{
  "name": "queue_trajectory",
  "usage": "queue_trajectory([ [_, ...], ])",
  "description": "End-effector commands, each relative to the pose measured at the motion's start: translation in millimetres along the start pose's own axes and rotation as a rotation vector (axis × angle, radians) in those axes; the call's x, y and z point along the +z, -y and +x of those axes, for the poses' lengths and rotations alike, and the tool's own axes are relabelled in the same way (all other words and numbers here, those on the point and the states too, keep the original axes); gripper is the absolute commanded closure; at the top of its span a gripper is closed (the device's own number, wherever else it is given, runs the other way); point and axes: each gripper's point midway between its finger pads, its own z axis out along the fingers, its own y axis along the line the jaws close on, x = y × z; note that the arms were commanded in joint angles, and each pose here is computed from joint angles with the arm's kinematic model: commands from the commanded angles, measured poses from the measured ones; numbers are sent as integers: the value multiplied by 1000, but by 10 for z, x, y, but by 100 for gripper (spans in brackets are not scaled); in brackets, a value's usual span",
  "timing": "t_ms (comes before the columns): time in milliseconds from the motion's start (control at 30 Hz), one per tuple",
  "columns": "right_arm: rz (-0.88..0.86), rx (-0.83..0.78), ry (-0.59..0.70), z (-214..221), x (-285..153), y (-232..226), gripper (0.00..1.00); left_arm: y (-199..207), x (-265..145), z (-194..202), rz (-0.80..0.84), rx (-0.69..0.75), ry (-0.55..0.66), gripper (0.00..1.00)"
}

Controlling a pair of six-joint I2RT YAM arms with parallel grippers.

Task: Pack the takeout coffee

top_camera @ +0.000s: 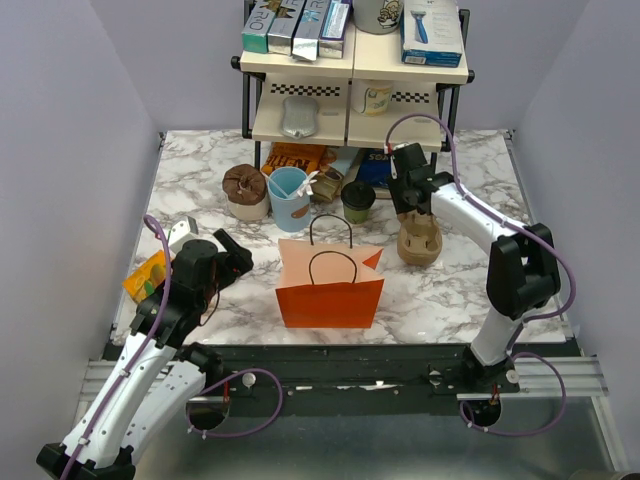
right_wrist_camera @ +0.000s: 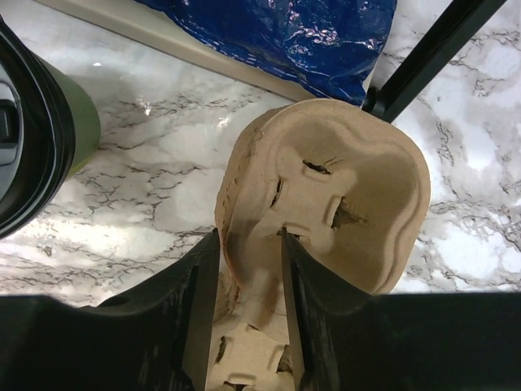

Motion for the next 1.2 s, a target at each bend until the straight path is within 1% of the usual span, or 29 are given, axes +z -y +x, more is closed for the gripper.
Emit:
queue_trajectory([
  [0, -11, 31, 4, -77, 17, 19, 60, -37, 22, -15, -11, 15, 16, 1],
  [233, -29, 45, -20, -20, 36, 13, 63, -37, 21, -10, -10, 14, 15, 1],
  [267, -48, 71, -24, -11, 37, -26, 63, -39, 23, -4, -10, 15, 13, 1],
  [400, -89, 94, -22, -21, 30, -91, 63, -30, 31, -1, -9, 15, 10, 1],
  [500, -82, 109, -31, -11, 61, -63, 63, -32, 28, -1, -9, 17, 10, 1],
  [533, -79, 112, -31, -10, 67, -60, 66, -36, 30, 4, -10, 17, 9, 1],
  [600, -73, 119, -33, -6, 68, -48, 67, -32, 25, 2, -7, 15, 10, 1],
  [833, -63, 133, -41, 2, 72, -15, 68, -25, 45, 23, -5, 18, 1, 1],
  [967, -67, 144, -40, 1, 66, -14, 73, -19, 42, 21, -3, 17, 1, 1],
  [1167, -62, 144, -54, 38, 86, 2, 73, -14, 35, 12, 0, 17, 4, 1],
])
